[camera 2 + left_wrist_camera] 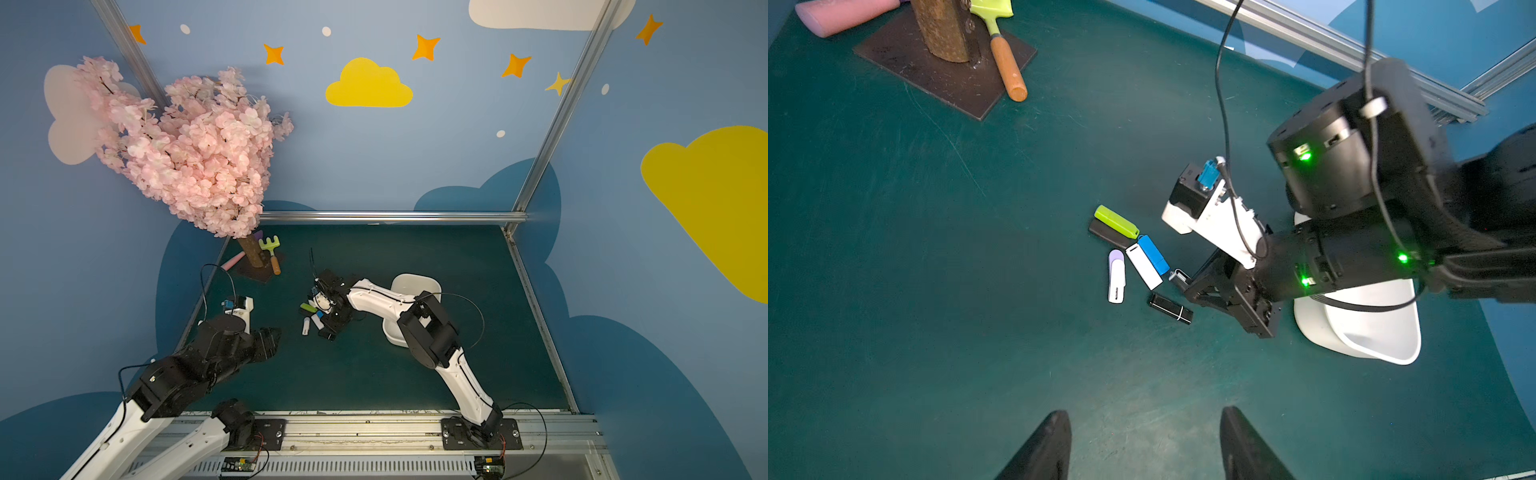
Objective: Put the usb flash drive into the storage box
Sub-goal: Pick up the USB flash from the center of the board, then place the USB flash in the storage box.
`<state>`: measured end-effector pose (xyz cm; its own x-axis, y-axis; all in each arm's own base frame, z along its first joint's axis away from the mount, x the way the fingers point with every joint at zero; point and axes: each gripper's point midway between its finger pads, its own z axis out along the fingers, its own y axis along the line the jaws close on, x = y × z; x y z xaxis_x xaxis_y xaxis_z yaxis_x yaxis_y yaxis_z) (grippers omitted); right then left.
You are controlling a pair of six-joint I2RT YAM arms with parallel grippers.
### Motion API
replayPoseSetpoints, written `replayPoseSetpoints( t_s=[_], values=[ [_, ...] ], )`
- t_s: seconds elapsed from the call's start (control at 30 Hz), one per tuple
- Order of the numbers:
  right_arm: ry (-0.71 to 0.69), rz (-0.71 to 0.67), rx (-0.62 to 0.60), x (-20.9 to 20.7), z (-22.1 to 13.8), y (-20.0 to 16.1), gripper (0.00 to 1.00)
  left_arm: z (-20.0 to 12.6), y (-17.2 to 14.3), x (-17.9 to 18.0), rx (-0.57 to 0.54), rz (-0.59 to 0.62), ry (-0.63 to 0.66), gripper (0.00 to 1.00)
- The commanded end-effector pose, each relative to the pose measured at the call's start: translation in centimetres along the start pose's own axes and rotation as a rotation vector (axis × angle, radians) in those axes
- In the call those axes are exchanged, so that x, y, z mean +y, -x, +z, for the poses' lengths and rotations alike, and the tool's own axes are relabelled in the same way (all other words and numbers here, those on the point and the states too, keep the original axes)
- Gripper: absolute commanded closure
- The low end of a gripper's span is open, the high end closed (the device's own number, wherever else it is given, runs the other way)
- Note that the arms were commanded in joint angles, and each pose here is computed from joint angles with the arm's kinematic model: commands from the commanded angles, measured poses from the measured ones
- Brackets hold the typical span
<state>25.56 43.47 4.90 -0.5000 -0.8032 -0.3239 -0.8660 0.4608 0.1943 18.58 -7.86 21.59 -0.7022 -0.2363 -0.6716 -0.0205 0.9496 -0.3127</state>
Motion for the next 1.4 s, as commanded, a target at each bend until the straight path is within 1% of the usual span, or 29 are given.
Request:
replayPoseSetpoints(
  t_s=[0.0, 0.1, 0.2, 0.3, 0.4, 0.47, 0.57, 0.63, 0.73, 0.9, 1.0, 1.13, 1.2, 1.3, 1.37],
  values=[
    [-0.004, -0.003, -0.124, 0.7, -5.5, 1.9, 0.94, 0.3, -0.4, 0.4, 0.014, 0.003, 0.019, 0.39],
    [-0.044, 0.027, -0.180, -0.6, -8.9, 1.5, 0.95, 0.4, -0.5, 0.3, 0.017, 0.001, 0.017, 0.39],
    [-0.097, 0.106, -0.231, -3.6, -12.3, -0.2, 0.95, 0.8, -0.7, 0.0, 0.026, 0.002, 0.005, 0.39],
    [-0.143, 0.244, -0.267, -7.6, -14.7, -3.3, 0.95, 1.6, -1.1, 0.1, 0.042, -0.013, 0.021, 0.39],
    [-0.210, 0.408, -0.263, -12.0, -15.9, -7.3, 0.94, 3.1, -1.6, -0.3, 0.069, -0.024, 0.015, 0.39],
    [-0.262, 0.477, -0.254, -14.2, -16.0, -9.6, 0.94, 4.1, -2.0, -0.7, 0.091, -0.025, 0.011, 0.39],
    [-0.331, 0.592, -0.221, -17.3, -15.1, -12.3, 0.94, 5.5, -2.9, -0.3, 0.128, -0.018, 0.043, 0.40],
    [-0.361, 0.631, -0.178, -18.7, -14.4, -13.1, 0.94, 6.0, -3.3, -0.2, 0.150, -0.014, 0.058, 0.40],
    [-0.422, 0.652, -0.095, -20.2, -12.9, -14.3, 0.94, 6.6, -3.5, -0.2, 0.156, -0.011, 0.067, 0.40],
    [-0.416, 0.670, -0.051, -21.1, -10.5, -14.6, 0.92, 7.4, -3.8, -0.2, 0.178, -0.009, 0.077, 0.39],
    [-0.414, 0.672, -0.049, -21.1, -10.3, -14.3, 0.92, 7.9, -3.9, -0.1, 0.191, -0.006, 0.089, 0.40],
    [-0.406, 0.678, -0.041, -21.0, -9.9, -14.5, 0.88, 8.6, -4.2, -0.2, 0.196, -0.009, 0.083, 0.39],
    [-0.397, 0.676, -0.029, -20.7, -9.8, -14.5, 0.83, 9.0, -4.3, -0.3, 0.205, -0.009, 0.087, 0.39],
    [-0.412, 0.662, -0.037, -20.4, -10.4, -14.1, 0.69, 9.4, -4.6, -0.3, 0.225, -0.001, 0.096, 0.39],
    [-0.414, 0.659, -0.050, -20.2, -10.9, -13.9, 0.64, 9.7, -4.7, -0.2, 0.234, 0.002, 0.106, 0.39]
  ],
)
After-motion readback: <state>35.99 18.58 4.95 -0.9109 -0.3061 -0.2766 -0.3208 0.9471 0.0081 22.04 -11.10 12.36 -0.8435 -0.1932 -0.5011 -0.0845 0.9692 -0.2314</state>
